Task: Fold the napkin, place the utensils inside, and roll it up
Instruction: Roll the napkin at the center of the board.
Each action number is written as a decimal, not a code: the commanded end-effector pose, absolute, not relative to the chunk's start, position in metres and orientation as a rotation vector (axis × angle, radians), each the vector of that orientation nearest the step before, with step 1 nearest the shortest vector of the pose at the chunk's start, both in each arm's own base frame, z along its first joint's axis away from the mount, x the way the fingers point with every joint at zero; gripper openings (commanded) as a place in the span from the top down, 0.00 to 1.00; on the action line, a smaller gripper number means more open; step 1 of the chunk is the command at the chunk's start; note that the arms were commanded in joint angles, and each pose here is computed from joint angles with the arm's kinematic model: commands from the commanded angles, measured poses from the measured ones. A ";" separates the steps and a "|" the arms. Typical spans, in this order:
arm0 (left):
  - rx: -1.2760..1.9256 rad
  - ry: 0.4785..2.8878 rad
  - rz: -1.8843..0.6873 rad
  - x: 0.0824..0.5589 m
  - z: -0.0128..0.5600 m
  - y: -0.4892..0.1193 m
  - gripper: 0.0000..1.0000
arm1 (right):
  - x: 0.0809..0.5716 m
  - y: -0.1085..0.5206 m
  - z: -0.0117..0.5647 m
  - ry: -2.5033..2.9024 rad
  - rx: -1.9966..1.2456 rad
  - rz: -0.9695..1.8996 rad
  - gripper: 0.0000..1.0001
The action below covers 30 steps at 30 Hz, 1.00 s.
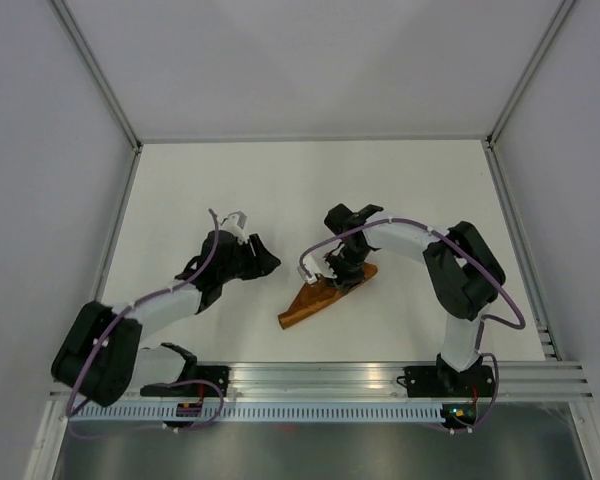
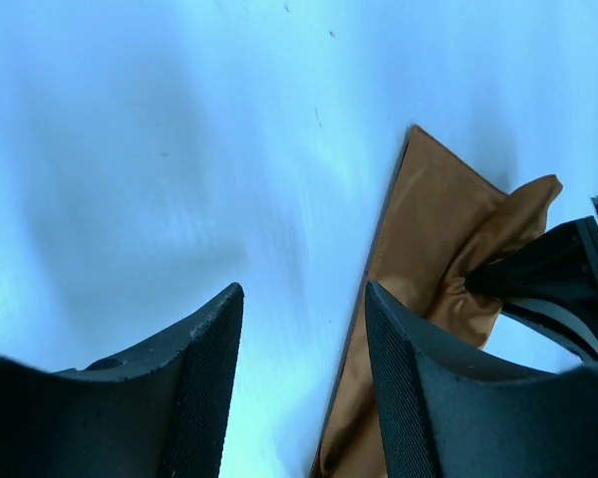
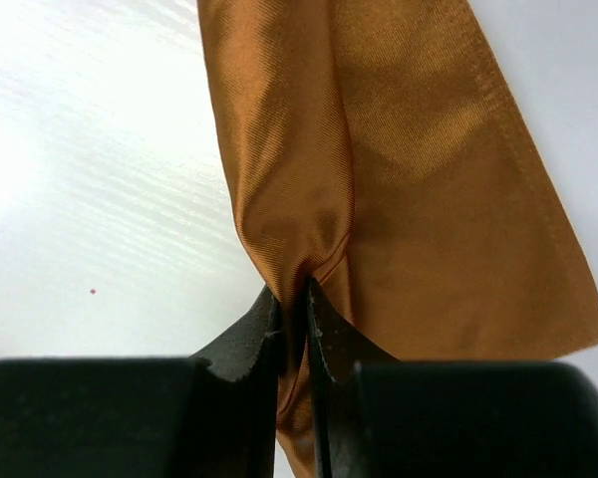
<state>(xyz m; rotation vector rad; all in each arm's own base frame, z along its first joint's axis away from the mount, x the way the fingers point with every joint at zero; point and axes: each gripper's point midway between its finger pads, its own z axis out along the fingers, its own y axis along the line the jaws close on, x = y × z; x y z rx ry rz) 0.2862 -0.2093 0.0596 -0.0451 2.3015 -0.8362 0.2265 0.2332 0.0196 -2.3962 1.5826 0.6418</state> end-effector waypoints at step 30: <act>0.992 1.783 -0.559 0.201 0.094 -0.353 0.40 | 0.229 0.214 -0.046 2.321 -2.316 1.146 0.92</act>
